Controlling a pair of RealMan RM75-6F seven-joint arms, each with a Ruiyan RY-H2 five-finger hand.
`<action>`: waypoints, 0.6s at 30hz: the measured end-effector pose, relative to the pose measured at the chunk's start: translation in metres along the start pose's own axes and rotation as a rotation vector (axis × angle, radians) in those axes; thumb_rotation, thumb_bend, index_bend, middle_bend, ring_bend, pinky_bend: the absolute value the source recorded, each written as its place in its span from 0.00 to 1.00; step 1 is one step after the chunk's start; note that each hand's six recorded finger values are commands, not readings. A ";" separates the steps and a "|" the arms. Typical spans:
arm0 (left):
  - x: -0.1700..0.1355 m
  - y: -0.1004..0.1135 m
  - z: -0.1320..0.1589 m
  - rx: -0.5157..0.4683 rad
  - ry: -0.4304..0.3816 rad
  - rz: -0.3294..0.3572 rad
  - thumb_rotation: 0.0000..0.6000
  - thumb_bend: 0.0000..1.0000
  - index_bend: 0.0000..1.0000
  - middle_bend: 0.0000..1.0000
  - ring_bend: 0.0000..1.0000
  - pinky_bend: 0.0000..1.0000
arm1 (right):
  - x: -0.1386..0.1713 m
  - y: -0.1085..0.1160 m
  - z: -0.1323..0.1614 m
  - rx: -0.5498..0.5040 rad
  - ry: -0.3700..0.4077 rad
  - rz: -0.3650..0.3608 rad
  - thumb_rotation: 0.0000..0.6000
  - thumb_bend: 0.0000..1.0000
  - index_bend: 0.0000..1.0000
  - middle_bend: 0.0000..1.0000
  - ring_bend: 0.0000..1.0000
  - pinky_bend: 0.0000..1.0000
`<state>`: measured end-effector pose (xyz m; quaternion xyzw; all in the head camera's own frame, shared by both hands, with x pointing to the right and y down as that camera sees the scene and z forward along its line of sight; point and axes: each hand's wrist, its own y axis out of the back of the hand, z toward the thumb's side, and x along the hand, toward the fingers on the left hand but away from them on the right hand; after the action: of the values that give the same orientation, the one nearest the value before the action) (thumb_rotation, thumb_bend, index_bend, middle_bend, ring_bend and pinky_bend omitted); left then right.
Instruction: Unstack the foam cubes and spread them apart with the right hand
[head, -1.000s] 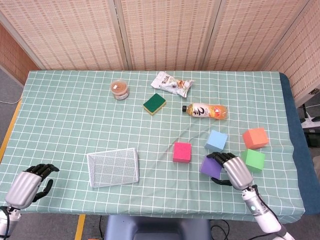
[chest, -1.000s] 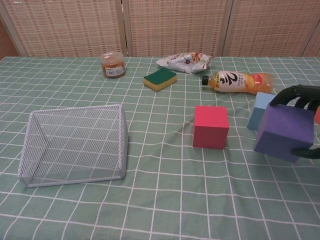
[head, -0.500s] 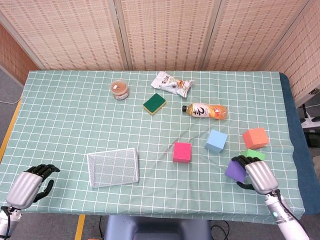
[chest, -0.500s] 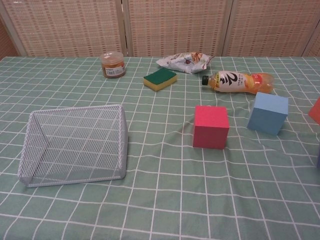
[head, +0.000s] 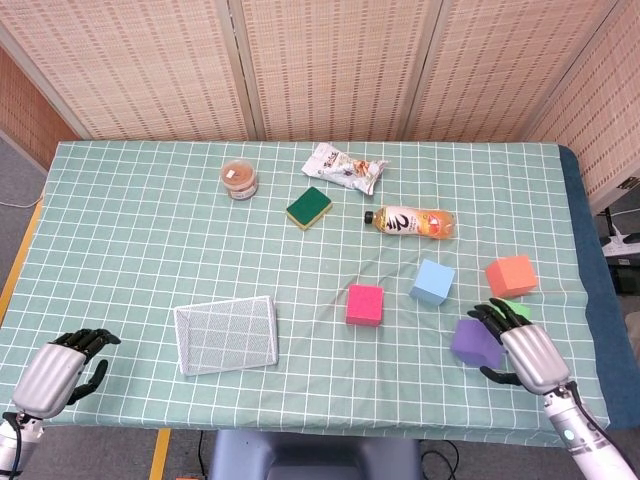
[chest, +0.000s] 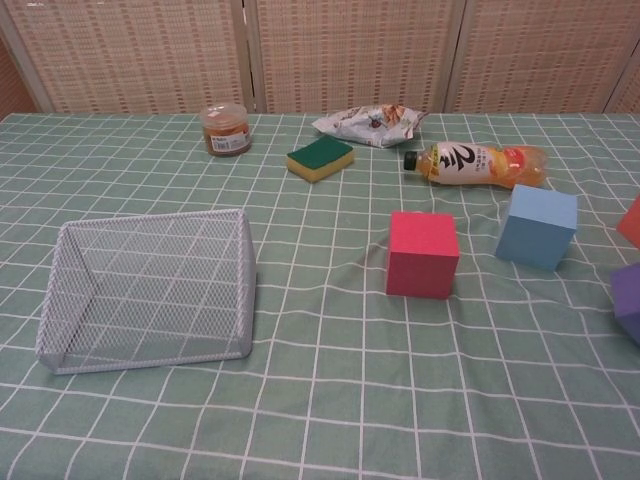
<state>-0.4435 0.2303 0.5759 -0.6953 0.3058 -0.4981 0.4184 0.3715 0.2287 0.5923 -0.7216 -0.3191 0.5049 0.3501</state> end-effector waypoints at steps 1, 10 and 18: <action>0.000 0.000 0.000 -0.001 0.000 -0.001 1.00 0.54 0.36 0.35 0.35 0.50 | -0.003 0.001 0.002 -0.017 0.011 -0.022 1.00 0.05 0.17 0.14 0.07 0.34; 0.001 -0.001 0.001 0.000 -0.004 -0.006 1.00 0.54 0.36 0.36 0.35 0.50 | -0.053 -0.005 0.014 -0.090 0.049 -0.132 1.00 0.05 0.18 0.14 0.07 0.34; 0.001 -0.002 0.000 -0.004 -0.002 -0.010 1.00 0.54 0.36 0.36 0.35 0.50 | -0.109 -0.034 0.015 -0.104 -0.006 -0.068 1.00 0.05 0.21 0.14 0.07 0.34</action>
<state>-0.4434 0.2304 0.5780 -0.6982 0.3027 -0.4987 0.4149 0.3224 0.1617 0.6718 -0.7260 -0.3703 0.4778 0.3280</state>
